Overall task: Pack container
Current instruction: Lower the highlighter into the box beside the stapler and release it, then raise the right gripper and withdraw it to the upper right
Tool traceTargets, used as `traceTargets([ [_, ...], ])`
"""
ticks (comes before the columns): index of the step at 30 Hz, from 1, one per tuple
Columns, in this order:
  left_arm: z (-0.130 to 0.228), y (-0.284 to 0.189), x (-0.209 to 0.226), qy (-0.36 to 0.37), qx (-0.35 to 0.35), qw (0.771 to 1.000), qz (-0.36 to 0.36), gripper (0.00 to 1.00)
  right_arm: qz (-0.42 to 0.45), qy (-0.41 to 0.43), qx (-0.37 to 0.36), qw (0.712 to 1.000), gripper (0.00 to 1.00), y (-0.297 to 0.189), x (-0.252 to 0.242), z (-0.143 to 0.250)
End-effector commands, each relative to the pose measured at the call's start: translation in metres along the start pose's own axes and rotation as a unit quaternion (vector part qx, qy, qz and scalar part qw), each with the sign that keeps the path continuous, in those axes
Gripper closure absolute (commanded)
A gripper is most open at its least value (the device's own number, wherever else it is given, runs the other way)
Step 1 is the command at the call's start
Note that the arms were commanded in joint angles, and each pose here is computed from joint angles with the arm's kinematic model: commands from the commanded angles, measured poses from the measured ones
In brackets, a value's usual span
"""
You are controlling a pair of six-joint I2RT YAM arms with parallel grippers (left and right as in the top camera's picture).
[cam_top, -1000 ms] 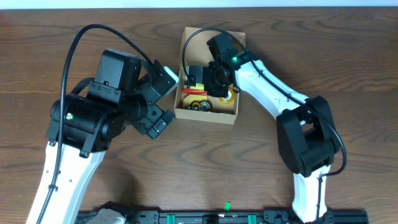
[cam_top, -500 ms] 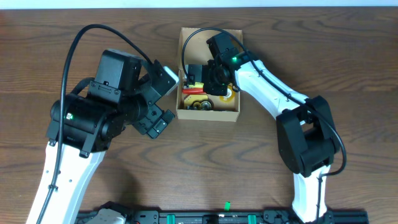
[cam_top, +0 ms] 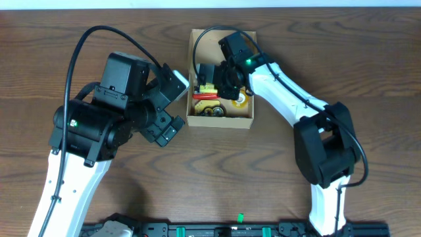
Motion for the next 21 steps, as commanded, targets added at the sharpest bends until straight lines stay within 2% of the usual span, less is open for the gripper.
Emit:
traceTargets([
  [1,-0.004,-0.008,0.003,0.005,-0.01,1.0,-0.009,0.05,0.057,0.009,-0.073,0.996,0.99,-0.067,-0.02,-0.05],
  [4,-0.004,-0.008,0.003,0.005,-0.01,1.0,-0.009,0.05,0.085,0.004,-0.1,0.991,0.99,-0.105,-0.026,-0.062],
  [7,-0.004,-0.008,0.003,0.005,-0.01,1.0,-0.009,0.05,0.103,0.033,-0.103,0.989,0.99,-0.136,-0.032,-0.054],
  [10,-0.004,-0.008,0.003,0.005,-0.01,1.0,-0.009,0.05,0.136,0.112,-0.069,0.982,0.99,-0.159,-0.047,-0.025],
  [14,-0.004,-0.008,0.003,0.005,-0.01,1.0,-0.009,0.05,0.174,0.228,-0.015,0.958,0.99,-0.188,-0.069,0.035],
  [16,-0.004,-0.008,0.003,0.005,-0.01,1.0,-0.009,0.05,0.178,0.26,-0.002,0.949,0.99,-0.199,-0.079,0.061],
  [21,-0.004,-0.008,0.003,0.005,-0.01,1.0,-0.009,0.05,0.2,0.335,-0.018,0.921,0.99,-0.22,-0.111,0.106],
])
Point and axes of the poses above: each gripper's point midway between its finger pads, its own y axis out along the fingers, its own x axis along the line the jaws close on, z = x × y, the point moved 1 cm from there along -y, back along the fingers, and after that the axes turned 8 degrees about y, right-handed, at the moved point
